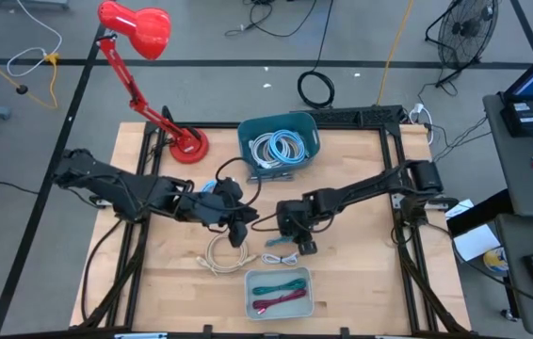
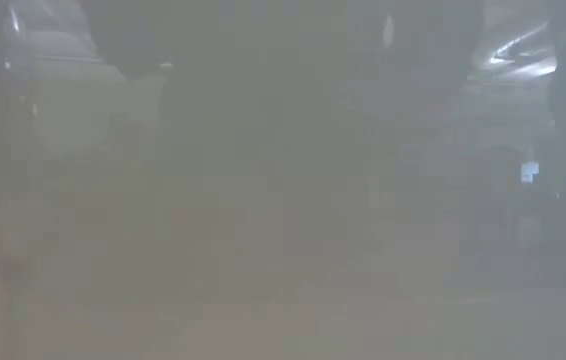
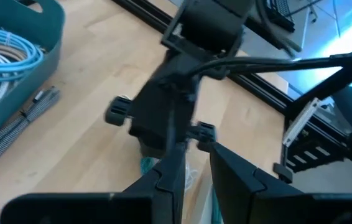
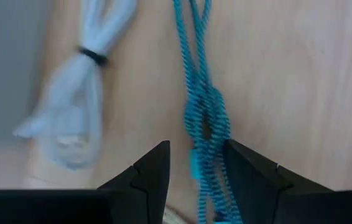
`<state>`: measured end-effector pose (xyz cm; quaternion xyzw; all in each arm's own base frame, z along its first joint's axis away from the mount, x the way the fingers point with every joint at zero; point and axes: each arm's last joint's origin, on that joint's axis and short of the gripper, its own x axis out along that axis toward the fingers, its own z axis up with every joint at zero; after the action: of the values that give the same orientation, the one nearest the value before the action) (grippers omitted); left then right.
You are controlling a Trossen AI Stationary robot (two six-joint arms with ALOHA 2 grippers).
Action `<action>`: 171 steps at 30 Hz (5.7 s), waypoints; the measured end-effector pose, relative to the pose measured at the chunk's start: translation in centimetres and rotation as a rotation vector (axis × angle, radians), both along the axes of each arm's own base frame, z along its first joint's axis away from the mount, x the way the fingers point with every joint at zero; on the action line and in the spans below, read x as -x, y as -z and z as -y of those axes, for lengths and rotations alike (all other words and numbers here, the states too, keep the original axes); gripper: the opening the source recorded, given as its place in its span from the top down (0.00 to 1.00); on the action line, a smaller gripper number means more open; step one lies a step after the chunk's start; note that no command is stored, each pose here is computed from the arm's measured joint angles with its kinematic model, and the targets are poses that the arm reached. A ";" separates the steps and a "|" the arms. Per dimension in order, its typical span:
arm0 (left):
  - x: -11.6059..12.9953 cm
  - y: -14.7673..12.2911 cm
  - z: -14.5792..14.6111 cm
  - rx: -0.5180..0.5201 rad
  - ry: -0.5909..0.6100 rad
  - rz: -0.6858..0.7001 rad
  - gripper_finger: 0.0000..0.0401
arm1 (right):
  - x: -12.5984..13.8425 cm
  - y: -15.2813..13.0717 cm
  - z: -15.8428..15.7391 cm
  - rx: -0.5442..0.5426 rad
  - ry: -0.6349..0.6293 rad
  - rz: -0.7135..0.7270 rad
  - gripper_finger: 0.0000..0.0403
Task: Pick & Place USB Port
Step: Put the blue charger cable into the gray bin, then put the blue hdmi cable into the green bin
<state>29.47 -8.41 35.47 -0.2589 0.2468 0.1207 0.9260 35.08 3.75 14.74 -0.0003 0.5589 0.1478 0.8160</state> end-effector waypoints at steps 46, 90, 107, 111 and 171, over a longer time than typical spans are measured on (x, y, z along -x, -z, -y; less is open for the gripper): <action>1.7 1.3 2.0 0.011 0.078 -0.166 0.81 | 4.8 -13.7 -11.2 -0.647 0.436 0.376 0.98; 8.7 1.9 11.0 0.048 0.050 -0.153 0.81 | -0.6 -5.1 -13.7 -0.095 0.279 0.092 0.98; 8.7 1.9 11.0 0.055 0.040 -0.149 0.81 | -0.6 -4.8 -14.2 -0.114 0.263 0.082 0.98; 8.7 1.9 11.0 0.058 0.038 -0.148 0.81 | -0.8 -3.9 -14.7 -0.117 0.260 0.075 0.98; 6.6 1.9 8.4 0.032 -0.073 -0.137 0.81 | 5.6 -20.3 -2.9 -0.032 0.714 0.427 0.70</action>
<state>22.88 -16.83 33.56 -0.2737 0.3021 0.1680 0.8975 29.52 6.64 35.08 0.1753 0.3397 -0.1390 0.9135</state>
